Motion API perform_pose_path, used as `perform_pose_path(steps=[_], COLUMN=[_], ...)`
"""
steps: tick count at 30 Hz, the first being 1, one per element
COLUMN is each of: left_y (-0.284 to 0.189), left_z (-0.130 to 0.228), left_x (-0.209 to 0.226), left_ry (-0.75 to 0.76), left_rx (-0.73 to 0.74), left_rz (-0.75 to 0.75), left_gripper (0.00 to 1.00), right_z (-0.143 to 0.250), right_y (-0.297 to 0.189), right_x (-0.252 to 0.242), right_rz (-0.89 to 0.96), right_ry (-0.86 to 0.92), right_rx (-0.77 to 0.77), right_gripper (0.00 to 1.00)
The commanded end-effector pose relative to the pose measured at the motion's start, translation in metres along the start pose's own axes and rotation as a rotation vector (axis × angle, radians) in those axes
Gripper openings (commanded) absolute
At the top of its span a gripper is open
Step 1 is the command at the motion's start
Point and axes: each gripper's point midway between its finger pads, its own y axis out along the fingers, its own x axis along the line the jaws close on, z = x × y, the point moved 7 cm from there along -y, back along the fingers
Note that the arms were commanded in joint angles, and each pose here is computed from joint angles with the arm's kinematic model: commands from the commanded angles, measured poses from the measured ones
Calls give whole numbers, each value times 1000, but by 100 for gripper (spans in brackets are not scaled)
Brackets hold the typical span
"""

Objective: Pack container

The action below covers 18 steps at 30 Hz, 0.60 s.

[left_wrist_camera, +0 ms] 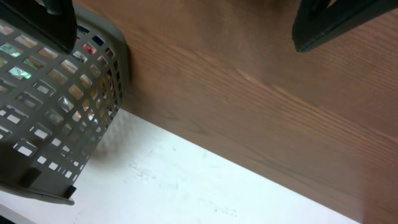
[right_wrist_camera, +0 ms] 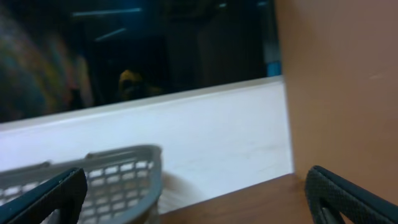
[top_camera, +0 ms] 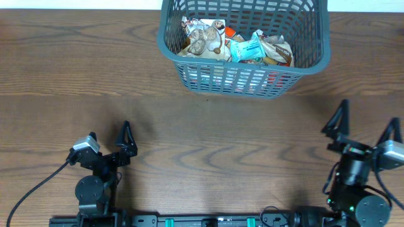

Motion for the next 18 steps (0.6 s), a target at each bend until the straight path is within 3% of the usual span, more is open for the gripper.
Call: perform_pose_path(steps=[1, 18], left_y=[3, 3], left_z=[13, 13], left_x=[7, 7], left_ry=[7, 7], left_rx=[30, 30], left_rz=[-27, -27], left_gripper=[99, 99], right_z=[18, 91], right_y=[-7, -25], right_x=[9, 18], right_rz=[-81, -242], right_ry=[19, 17], right_rx=[24, 122], right_gripper=[99, 99])
